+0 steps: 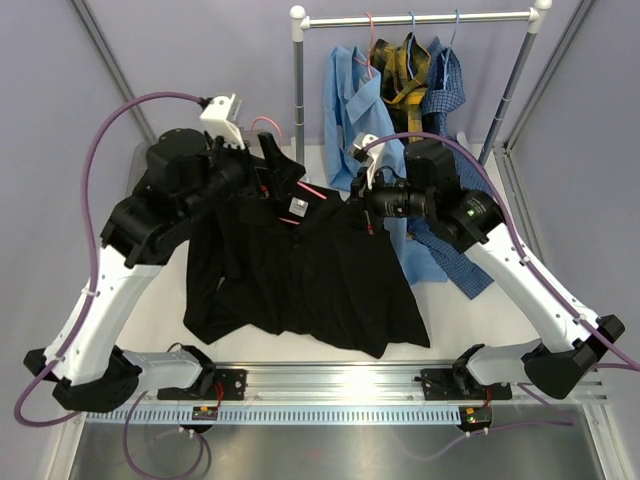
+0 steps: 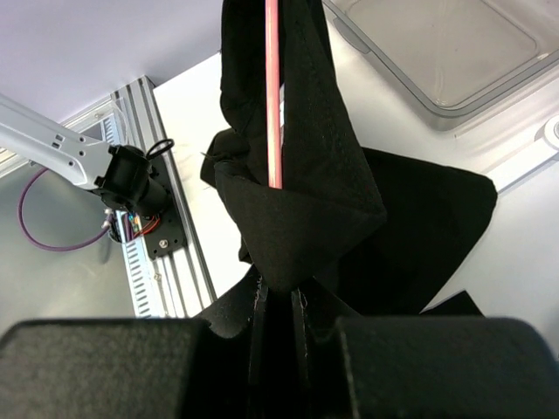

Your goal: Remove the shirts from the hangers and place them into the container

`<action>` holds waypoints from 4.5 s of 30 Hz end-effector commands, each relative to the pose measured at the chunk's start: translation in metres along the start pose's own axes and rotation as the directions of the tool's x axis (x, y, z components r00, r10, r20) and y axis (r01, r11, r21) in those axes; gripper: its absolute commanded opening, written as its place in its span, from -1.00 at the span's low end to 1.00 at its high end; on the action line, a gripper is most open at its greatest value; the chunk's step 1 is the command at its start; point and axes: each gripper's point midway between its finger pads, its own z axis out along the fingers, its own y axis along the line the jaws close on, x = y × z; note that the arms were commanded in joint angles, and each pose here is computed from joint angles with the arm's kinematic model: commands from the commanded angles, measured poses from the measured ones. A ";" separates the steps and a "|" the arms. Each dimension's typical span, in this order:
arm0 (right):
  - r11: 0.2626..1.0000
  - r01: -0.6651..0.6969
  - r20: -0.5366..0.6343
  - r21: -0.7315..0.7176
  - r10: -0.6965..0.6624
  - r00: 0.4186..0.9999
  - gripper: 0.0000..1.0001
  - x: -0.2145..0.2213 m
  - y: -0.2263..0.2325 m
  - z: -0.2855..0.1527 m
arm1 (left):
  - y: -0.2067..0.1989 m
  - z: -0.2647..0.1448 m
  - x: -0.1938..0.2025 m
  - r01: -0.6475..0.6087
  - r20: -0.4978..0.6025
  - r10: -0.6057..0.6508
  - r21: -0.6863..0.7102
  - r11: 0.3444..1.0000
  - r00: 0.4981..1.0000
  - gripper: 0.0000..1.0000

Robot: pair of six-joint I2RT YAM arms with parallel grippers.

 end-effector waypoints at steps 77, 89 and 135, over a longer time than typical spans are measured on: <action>0.504 -0.441 0.226 0.743 0.430 0.874 -1.00 0.020 -0.097 -0.023 | 0.119 -0.003 0.018 -0.061 0.161 0.215 -0.651 0.757 0.963 -1.00; 0.572 -0.348 0.053 0.743 0.468 0.882 -1.00 0.053 -0.114 -0.046 | 0.111 -0.042 0.034 -0.113 0.159 0.208 -0.464 0.878 0.965 -1.00; 0.985 0.034 -0.121 0.169 -0.014 0.993 0.76 -0.002 0.000 -0.058 | 0.021 0.047 0.009 -0.120 0.164 0.139 -0.124 0.985 0.976 -1.00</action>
